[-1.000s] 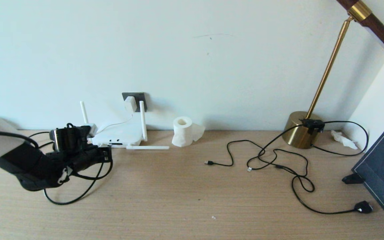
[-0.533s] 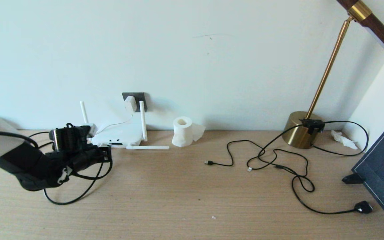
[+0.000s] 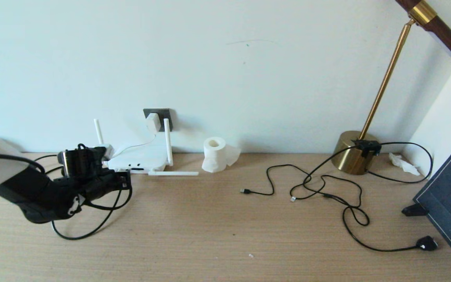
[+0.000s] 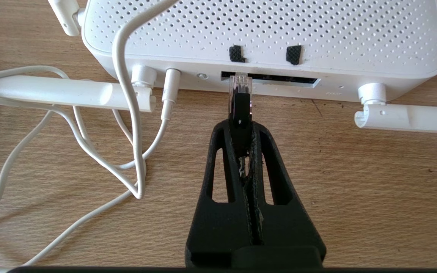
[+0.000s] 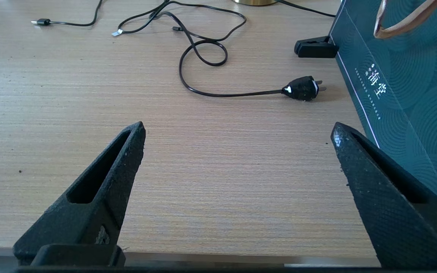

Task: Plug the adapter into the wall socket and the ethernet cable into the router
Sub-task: Plug cable into router interface

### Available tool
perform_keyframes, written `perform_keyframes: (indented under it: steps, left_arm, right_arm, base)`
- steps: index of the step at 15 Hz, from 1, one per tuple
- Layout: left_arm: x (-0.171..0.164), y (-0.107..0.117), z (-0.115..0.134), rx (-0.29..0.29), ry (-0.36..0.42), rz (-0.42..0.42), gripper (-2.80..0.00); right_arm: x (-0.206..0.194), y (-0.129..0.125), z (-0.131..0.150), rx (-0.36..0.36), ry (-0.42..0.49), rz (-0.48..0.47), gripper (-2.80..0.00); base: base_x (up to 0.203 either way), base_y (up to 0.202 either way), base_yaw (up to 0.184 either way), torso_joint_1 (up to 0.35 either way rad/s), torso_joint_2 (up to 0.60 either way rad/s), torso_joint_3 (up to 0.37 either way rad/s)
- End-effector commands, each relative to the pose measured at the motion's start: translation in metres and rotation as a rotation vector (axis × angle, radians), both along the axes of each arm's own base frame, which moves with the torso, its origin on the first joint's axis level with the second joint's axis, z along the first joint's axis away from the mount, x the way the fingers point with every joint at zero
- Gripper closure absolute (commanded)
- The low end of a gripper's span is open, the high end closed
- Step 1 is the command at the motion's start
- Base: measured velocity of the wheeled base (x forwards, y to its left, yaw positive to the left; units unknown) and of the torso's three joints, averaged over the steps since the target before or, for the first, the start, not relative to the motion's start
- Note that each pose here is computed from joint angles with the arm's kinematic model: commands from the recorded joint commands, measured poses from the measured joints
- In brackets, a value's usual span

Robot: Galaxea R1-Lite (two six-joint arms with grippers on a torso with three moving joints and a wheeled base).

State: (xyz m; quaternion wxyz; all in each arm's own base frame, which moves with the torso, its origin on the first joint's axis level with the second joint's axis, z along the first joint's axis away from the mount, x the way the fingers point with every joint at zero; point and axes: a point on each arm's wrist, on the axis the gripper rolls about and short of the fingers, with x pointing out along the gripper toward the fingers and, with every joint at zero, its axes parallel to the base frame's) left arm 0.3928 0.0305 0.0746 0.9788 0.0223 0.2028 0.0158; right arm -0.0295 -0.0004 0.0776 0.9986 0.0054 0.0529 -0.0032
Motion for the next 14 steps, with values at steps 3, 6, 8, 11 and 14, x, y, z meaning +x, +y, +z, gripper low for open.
perform_keyframes:
  steps: [3, 6, 8, 11, 14]
  left_arm:
    - [0.0004, 0.0008, -0.0005, 0.000, -0.003, 0.001, 0.00]
    - [0.0004, 0.0008, -0.0005, 0.000, -0.003, 0.001, 0.00]
    - [0.0005, 0.0008, -0.0011, 0.000, -0.001, 0.001, 0.00]
    - [0.0006, 0.0008, -0.0017, 0.000, 0.000, 0.001, 0.00]
    - [0.0011, 0.0008, -0.0010, 0.000, -0.003, 0.001, 0.00]
  right_arm:
    - [0.0001, 0.0000, -0.0001, 0.001, 0.003, 0.000, -2.80]
    - [0.0001, 0.0000, -0.0001, 0.001, 0.003, 0.000, -2.80]
    - [0.0001, 0.0000, -0.0001, 0.001, 0.003, 0.000, -2.80]
    - [0.0001, 0.0000, -0.0001, 0.001, 0.003, 0.000, -2.80]
    - [0.0001, 0.0000, -0.0001, 0.001, 0.003, 0.000, -2.80]
  base:
    - [0.000, 0.000, 0.000, 0.000, 0.00, 0.000]
    - [0.000, 0.000, 0.000, 0.000, 0.00, 0.000]
    - [0.000, 0.000, 0.000, 0.000, 0.00, 0.000]
    - [0.000, 0.000, 0.000, 0.000, 0.00, 0.000]
    - [0.000, 0.000, 0.000, 0.000, 0.00, 0.000]
